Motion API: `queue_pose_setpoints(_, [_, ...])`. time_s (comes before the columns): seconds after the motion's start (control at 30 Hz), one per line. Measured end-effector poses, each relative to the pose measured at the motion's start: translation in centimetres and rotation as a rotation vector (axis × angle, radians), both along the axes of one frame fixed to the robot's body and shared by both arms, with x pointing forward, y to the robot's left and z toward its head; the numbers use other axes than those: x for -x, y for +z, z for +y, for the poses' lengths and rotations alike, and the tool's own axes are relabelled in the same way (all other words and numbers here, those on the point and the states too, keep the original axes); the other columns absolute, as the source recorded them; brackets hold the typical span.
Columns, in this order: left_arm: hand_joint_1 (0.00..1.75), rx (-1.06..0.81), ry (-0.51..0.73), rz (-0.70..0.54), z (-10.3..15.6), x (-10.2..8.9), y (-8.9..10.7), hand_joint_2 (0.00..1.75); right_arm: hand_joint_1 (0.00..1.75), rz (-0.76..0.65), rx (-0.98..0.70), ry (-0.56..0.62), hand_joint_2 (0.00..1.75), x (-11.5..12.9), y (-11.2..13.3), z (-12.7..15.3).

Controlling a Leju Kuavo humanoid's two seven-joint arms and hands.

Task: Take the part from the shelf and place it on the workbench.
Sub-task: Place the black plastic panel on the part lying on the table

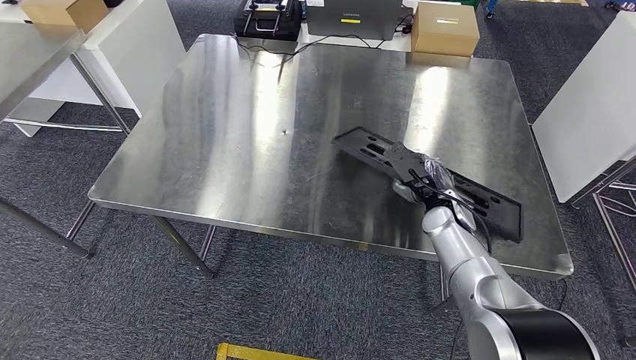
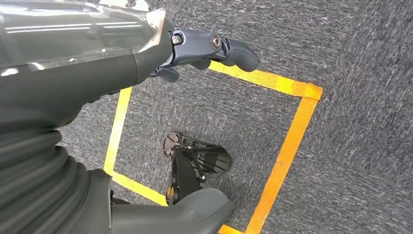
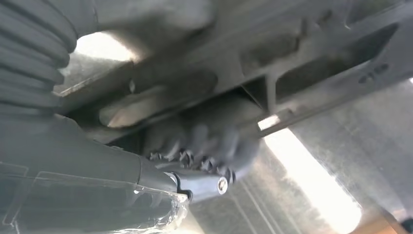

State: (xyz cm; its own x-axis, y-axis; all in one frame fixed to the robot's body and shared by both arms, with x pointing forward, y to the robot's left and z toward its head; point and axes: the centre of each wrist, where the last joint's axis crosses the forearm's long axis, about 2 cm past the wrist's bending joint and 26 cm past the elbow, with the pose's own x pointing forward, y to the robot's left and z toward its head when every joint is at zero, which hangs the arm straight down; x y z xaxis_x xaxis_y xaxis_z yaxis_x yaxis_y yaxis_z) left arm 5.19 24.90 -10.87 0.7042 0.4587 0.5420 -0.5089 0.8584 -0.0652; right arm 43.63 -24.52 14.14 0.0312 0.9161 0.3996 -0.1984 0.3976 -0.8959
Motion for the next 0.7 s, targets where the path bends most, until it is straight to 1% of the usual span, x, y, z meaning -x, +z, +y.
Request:
queue_pose_setpoints(0.23, [0.00, 0.003, -0.001, 0.002, 0.00, 0.00, 0.00, 1.75, 0.00, 0.028, 0.012, 0.004, 0.00, 0.07, -0.17, -0.07])
queue_pose_setpoints(0.7, [0.00, 0.005, -0.005, 0.000, -0.01, -0.01, 0.00, 1.75, 0.00, 0.028, 0.040, 0.013, 0.00, 0.17, -0.35, -0.15])
